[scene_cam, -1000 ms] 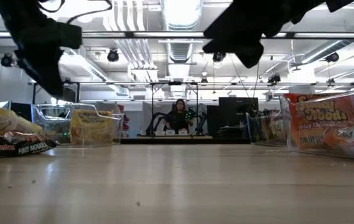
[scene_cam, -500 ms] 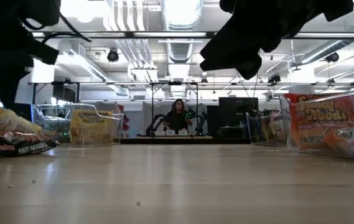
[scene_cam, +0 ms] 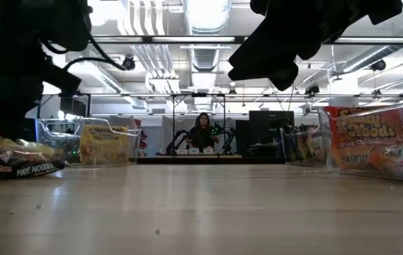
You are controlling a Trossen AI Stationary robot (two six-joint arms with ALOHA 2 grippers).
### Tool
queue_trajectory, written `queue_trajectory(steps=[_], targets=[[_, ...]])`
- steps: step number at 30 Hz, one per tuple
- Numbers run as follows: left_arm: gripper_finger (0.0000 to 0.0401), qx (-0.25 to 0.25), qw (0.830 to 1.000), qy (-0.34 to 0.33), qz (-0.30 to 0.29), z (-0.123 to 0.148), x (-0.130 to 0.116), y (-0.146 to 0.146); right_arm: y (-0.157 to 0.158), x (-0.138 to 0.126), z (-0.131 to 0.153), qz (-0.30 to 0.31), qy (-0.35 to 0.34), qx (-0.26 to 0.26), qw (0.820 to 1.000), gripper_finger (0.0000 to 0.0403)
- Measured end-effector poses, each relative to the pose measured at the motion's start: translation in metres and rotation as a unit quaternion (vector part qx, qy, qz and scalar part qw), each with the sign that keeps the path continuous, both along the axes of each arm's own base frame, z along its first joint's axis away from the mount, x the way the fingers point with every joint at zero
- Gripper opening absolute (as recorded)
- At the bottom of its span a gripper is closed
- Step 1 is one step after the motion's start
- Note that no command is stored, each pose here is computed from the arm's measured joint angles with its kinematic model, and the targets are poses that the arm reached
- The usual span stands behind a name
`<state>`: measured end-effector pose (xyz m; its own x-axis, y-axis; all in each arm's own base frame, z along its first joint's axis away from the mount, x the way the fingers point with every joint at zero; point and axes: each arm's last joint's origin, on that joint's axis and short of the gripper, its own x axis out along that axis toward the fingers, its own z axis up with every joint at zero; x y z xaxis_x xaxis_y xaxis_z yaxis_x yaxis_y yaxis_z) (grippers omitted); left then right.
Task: Sort Maruchan noodles
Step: Put the yellow noodle pack into the top left transparent bin
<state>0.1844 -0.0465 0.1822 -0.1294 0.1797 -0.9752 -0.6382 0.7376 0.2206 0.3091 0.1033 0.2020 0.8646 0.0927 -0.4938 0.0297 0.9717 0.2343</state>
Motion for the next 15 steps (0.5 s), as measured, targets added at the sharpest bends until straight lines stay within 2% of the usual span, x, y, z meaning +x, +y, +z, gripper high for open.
queue_trajectory(steps=[4, 9, 15], targets=[[0.0177, -0.008, 0.999, -0.031, -0.034, -0.001, 0.021, -0.005, 0.000, 0.000, 0.000, 0.002, 0.001, -0.004, 1.000, 0.0117], [0.0177, -0.007, 0.993, -0.082, -0.084, 0.012, 0.054, -0.014, 0.000, 0.000, 0.000, 0.002, 0.001, -0.004, 1.000, 0.0116], [0.0177, -0.026, 0.962, -0.206, -0.177, 0.022, 0.103, -0.027, 0.000, -0.001, -0.001, 0.000, 0.006, -0.001, 1.000, 0.0111]])
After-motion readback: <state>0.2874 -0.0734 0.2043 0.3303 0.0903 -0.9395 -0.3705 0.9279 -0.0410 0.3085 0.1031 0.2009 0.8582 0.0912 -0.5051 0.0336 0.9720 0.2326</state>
